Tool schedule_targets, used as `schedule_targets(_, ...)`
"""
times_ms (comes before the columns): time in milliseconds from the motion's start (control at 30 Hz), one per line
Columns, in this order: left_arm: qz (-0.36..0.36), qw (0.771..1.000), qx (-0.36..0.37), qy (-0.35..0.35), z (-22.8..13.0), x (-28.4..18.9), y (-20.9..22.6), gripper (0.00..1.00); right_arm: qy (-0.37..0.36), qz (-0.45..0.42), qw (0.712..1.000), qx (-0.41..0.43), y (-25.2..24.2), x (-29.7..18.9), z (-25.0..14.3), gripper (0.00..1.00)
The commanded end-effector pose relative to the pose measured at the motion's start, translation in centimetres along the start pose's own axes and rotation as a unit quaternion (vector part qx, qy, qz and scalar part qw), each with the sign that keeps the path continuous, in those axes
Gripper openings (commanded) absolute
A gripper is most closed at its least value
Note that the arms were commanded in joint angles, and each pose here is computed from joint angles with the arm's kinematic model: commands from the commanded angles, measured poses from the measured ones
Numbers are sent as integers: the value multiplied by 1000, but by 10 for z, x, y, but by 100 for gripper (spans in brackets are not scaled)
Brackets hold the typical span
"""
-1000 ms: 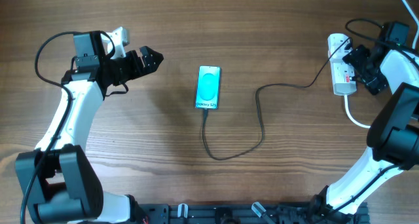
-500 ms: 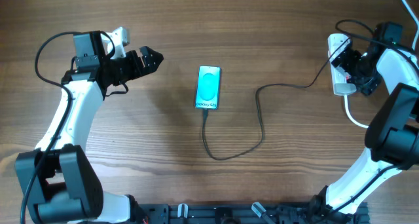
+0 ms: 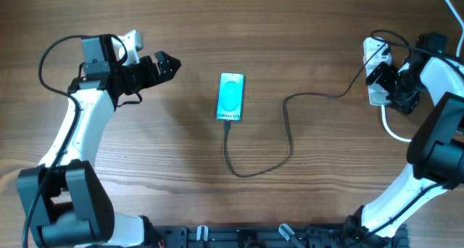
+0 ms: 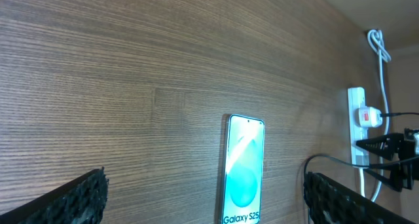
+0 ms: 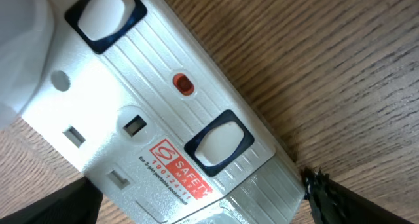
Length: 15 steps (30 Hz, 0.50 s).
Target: Plug charger to phone and switch on socket
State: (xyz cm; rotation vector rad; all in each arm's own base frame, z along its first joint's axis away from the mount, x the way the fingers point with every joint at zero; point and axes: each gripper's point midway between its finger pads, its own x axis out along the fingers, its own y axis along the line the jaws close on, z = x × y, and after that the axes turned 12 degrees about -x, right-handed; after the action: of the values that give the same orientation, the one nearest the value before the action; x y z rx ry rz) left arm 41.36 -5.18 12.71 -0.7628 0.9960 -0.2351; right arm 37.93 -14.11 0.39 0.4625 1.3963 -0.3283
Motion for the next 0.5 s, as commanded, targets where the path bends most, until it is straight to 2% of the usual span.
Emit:
schedule_targets(0,-2,1000,7,-2,0,-1,-2,100,38,-36,998,30,-33,14,-23,100)
schedule_targets(200,-2,1000,7,-2,0,-1,-2,100,33,-64,997,33,-42,9,-22,100)
schedule_targets(467,-2,1000,7,-2,0,-1,-2,100,-25,-82,996,31,-44,-41,-9,100)
